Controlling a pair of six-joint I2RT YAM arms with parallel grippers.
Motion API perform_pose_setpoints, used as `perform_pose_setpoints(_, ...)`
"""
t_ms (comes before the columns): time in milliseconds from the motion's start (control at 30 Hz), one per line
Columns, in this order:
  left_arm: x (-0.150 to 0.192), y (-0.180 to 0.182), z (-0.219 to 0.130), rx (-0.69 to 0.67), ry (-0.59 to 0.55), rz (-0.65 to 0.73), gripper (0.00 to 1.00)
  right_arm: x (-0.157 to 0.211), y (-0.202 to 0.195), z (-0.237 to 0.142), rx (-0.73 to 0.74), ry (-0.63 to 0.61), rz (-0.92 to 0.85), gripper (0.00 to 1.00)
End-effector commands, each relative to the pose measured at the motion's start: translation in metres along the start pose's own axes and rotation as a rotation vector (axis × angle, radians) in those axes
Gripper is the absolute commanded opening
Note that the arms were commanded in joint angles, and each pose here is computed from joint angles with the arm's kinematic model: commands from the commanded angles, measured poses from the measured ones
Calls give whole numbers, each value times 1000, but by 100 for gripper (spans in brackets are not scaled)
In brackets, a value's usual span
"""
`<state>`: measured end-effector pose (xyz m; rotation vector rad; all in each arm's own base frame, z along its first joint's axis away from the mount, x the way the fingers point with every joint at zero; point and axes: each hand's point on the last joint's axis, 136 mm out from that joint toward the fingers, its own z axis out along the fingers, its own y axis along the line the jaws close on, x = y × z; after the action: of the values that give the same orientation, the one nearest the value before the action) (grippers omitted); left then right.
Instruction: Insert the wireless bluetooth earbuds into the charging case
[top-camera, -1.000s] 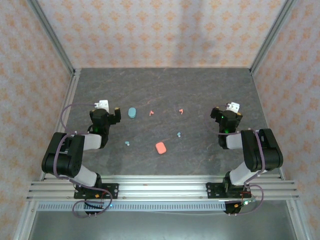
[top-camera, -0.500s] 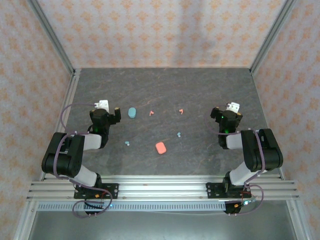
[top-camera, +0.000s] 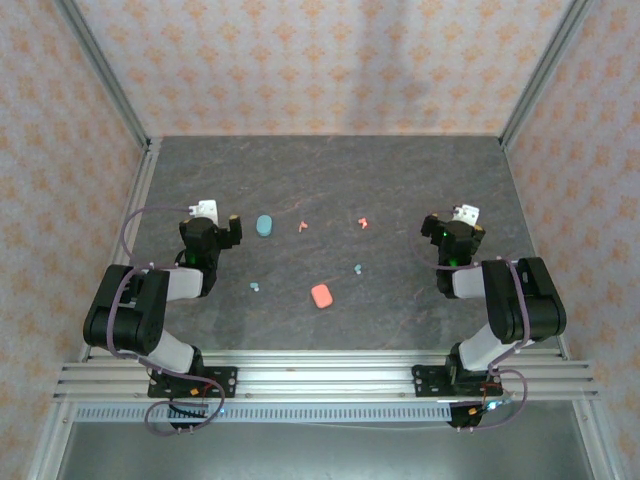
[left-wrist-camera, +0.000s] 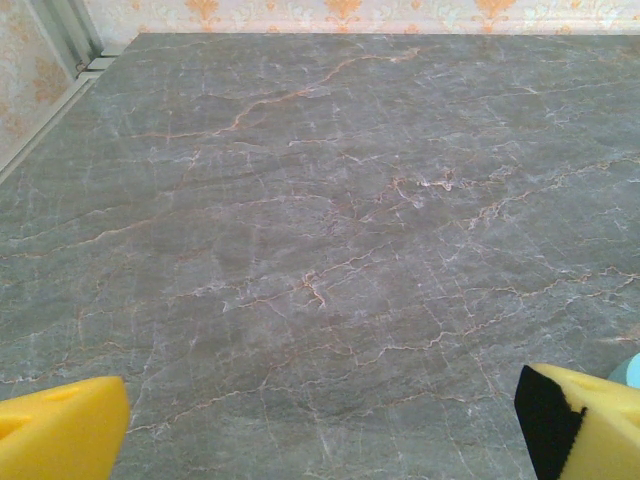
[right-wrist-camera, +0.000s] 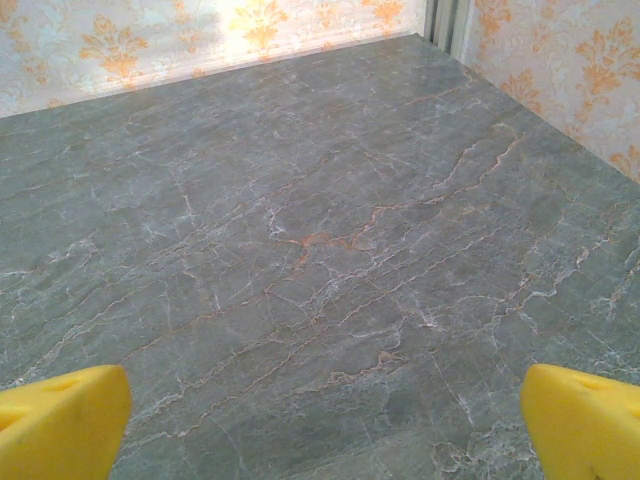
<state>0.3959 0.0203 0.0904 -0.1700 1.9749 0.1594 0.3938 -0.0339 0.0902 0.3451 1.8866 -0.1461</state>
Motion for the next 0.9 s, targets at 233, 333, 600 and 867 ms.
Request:
perform_pose_setpoints(233,-3,5,-3,-12,-5,13,100,-2,-2,-3,-4,-5,-8,99)
perform_pose_setpoints(333,-3,5,-3,-11,-4,12,100,-3,-2,-4,-4,-7,-8,99)
perform_pose_setpoints(600,-31,29,-16,-147,38,-35,100,-37,-7,-28,9,-56,14,99)
perform_pose_setpoints(867,-74,37,-59,-175,166,-113,100,-84,7,-64,-13,171,170,94)
